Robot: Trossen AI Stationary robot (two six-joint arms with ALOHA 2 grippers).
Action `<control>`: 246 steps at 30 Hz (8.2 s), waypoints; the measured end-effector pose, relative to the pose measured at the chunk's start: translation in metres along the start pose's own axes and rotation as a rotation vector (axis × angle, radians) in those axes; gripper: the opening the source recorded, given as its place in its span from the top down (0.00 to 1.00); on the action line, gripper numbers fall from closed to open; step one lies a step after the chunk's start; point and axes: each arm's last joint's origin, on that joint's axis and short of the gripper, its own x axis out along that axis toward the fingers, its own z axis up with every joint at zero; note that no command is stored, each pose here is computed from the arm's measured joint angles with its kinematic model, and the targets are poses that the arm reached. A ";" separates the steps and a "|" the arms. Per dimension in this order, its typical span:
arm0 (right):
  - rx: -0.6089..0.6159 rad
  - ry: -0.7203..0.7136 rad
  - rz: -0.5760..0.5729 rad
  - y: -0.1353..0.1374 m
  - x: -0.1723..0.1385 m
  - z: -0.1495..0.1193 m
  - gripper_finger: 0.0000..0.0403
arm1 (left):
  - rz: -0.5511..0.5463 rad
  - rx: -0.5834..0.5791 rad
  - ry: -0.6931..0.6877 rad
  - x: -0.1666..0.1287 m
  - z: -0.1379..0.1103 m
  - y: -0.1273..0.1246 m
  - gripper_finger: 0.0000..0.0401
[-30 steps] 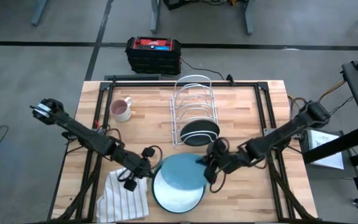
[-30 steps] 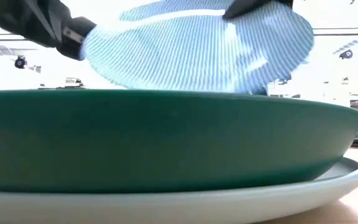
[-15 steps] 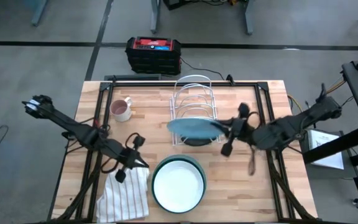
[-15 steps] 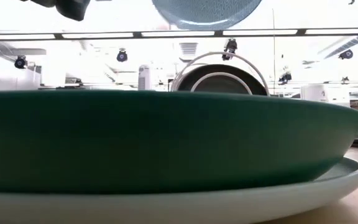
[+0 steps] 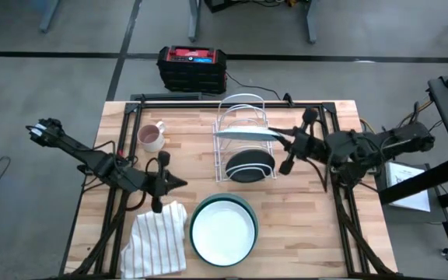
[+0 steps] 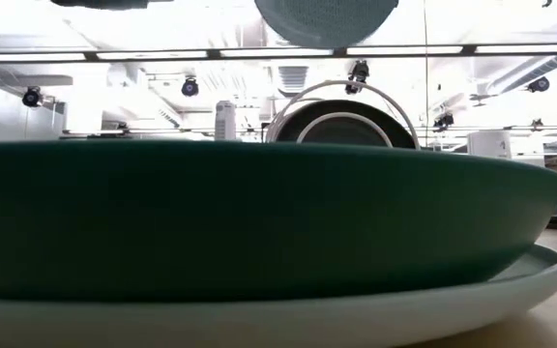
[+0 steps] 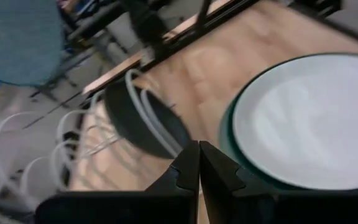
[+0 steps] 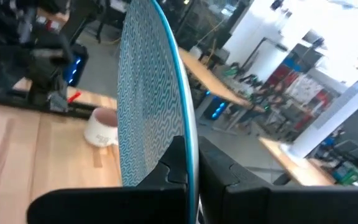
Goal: Sort dishes
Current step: Put the blue plate into the dish rack, then put the white plate into the dish rack
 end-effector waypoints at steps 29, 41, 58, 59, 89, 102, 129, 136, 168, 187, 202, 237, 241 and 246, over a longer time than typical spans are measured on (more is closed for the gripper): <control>0.110 0.177 0.131 -0.033 0.042 -0.075 1.00 | 0.205 0.009 0.114 -0.006 -0.009 0.011 1.00; 0.132 0.260 0.171 -0.024 0.048 -0.102 1.00 | 0.208 0.004 0.111 -0.006 -0.009 0.012 1.00; 0.124 0.319 0.188 -0.012 0.050 -0.122 1.00 | 0.215 -0.016 0.114 -0.005 -0.010 0.013 1.00; 0.121 0.325 0.190 -0.012 0.050 -0.124 1.00 | 0.215 -0.016 0.114 -0.005 -0.010 0.013 1.00; 0.126 0.464 0.209 -0.003 0.046 -0.147 1.00 | 0.213 -0.045 0.123 -0.002 -0.016 0.010 1.00; 0.142 0.487 0.203 0.001 0.047 -0.158 1.00 | 0.212 -0.059 0.124 -0.002 -0.016 0.009 1.00; 0.096 0.487 0.239 0.023 0.094 -0.164 1.00 | 0.211 -0.066 0.124 -0.001 -0.016 0.009 1.00; 0.094 0.488 0.244 0.024 0.094 -0.164 0.97 | 0.212 -0.079 0.124 -0.001 -0.016 0.009 1.00; 0.189 0.502 0.207 0.014 0.081 -0.158 0.68 | 0.208 -0.095 0.141 -0.001 -0.018 0.008 1.00; 0.233 0.596 0.187 0.005 0.069 -0.152 0.46 | 0.208 -0.095 0.145 -0.001 -0.019 0.008 1.00; 0.292 0.699 0.179 -0.012 0.058 -0.127 0.43 | 0.187 -0.102 0.159 -0.001 -0.021 0.007 1.00; 1.063 0.861 0.276 0.160 -0.056 -0.108 0.52 | -0.363 -0.165 0.254 0.074 -0.027 -0.076 1.00; 1.112 0.892 0.252 0.186 -0.047 -0.114 0.52 | -0.408 -0.152 0.261 0.082 -0.030 -0.089 1.00; 1.138 0.957 0.251 0.214 -0.039 -0.115 0.52 | -0.427 -0.124 0.304 0.090 -0.038 -0.101 1.00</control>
